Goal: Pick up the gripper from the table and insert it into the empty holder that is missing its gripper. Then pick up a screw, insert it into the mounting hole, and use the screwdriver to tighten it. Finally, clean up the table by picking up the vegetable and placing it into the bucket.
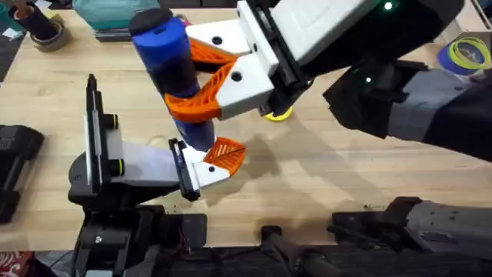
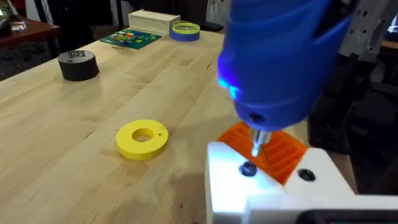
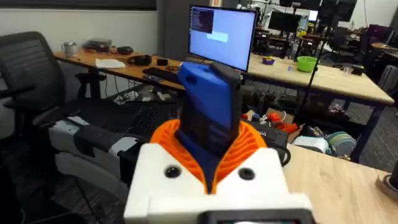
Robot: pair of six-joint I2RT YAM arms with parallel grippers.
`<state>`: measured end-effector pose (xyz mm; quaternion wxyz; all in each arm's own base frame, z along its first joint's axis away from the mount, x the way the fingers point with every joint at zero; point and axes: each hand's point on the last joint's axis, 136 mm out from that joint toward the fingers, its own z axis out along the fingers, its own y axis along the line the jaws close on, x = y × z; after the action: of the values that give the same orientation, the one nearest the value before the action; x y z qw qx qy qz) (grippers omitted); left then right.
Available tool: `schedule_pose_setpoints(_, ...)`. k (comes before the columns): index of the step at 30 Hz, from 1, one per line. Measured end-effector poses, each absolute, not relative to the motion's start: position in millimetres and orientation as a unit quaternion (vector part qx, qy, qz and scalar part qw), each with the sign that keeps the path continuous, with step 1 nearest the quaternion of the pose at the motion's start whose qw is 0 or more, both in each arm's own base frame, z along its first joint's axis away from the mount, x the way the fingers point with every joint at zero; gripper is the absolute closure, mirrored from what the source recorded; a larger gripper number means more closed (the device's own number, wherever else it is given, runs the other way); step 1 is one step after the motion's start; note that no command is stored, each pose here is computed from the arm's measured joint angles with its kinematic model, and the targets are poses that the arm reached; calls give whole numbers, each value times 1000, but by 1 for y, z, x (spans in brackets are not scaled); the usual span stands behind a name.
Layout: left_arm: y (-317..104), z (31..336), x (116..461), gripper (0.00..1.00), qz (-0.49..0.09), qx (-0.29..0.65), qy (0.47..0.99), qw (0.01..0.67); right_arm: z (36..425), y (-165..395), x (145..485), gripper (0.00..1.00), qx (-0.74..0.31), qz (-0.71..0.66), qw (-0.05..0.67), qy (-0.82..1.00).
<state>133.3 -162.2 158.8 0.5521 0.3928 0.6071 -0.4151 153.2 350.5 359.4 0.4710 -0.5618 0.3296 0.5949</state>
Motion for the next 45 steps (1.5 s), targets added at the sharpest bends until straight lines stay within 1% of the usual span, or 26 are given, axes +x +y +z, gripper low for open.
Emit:
schedule_pose_setpoints(10, -162, 159, 133, 994, -415, 393, 607, 552, 350, 355, 158, 978, -561, 596, 465, 338)
schedule_pose_setpoints(45, -162, 159, 133, 994, -416, 393, 607, 551, 347, 356, 160, 978, -559, 598, 458, 347)
